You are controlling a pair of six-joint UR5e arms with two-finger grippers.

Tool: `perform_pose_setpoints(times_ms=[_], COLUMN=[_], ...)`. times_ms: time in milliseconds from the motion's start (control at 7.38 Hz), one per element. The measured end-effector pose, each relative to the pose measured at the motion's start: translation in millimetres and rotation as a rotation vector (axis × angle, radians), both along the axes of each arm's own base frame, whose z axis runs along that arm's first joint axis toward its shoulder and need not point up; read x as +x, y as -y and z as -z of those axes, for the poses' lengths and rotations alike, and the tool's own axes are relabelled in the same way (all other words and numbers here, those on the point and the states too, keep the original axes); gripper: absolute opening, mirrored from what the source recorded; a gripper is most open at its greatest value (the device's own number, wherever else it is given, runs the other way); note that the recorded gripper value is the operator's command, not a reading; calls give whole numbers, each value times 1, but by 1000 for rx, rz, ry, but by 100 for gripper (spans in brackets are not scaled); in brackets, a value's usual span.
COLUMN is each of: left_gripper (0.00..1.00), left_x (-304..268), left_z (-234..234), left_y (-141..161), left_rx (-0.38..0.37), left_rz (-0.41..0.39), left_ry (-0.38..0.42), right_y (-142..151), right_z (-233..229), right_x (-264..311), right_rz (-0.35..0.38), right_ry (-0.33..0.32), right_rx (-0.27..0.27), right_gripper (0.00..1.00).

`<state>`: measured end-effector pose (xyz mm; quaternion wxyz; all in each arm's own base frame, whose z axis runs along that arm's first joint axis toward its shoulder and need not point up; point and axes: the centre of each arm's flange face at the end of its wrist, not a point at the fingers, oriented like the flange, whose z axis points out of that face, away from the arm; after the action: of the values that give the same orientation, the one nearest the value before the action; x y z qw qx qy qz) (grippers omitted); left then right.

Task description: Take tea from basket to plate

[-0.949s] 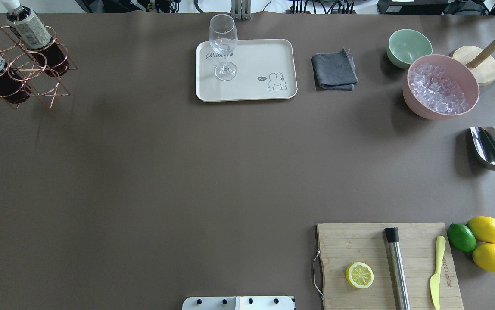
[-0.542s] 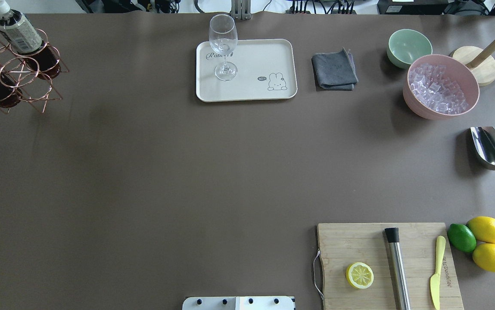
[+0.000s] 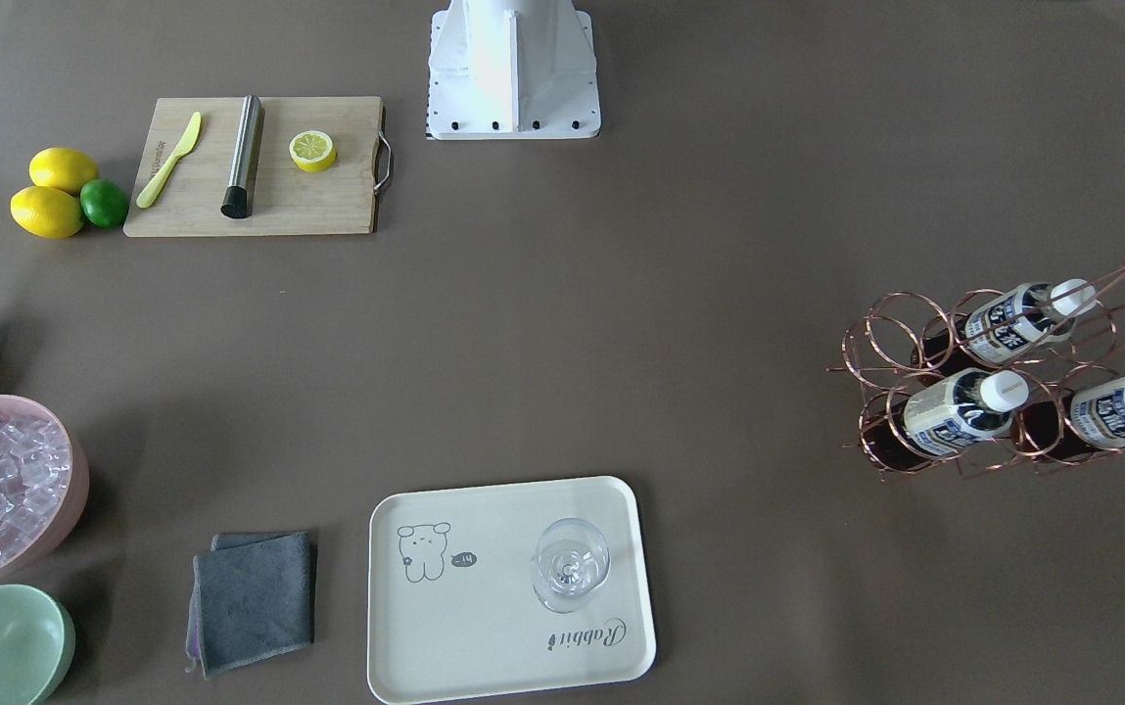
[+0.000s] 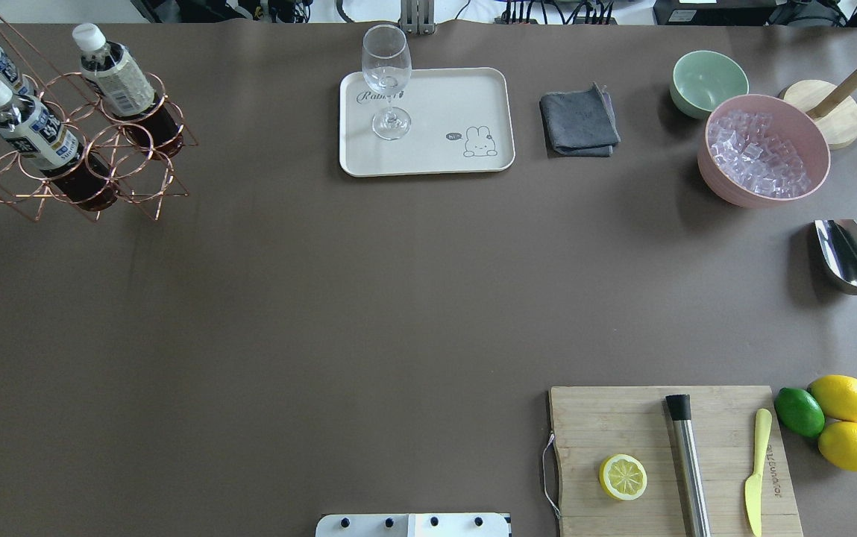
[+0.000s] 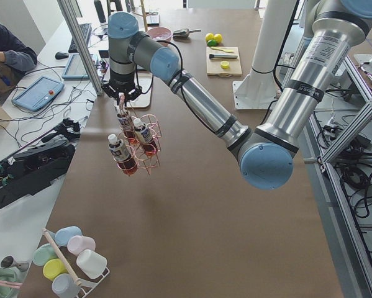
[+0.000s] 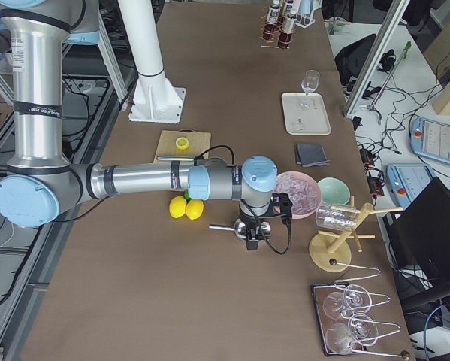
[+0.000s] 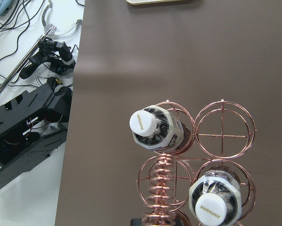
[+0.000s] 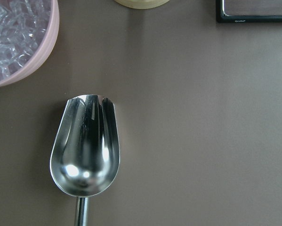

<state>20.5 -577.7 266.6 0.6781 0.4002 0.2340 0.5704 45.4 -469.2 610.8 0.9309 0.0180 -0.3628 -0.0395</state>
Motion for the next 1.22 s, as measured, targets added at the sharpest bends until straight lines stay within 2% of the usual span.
perform_pose_setpoints(times_ms=[678,949,1220], left_gripper=[0,0,0], left_x=[127,177,220], left_z=[76,101,123], left_y=[-85,-135,-169], left_rx=[81,61,29], left_rz=[-55,-64,-54], left_ry=[-1,-35,-64], right_y=[-1,0,-1], right_z=[-1,-1,0], right_x=[0,0,0], right_rz=[0,1,1], right_ry=[0,-1,0], right_rx=[-1,0,0], right_gripper=[100,100,100])
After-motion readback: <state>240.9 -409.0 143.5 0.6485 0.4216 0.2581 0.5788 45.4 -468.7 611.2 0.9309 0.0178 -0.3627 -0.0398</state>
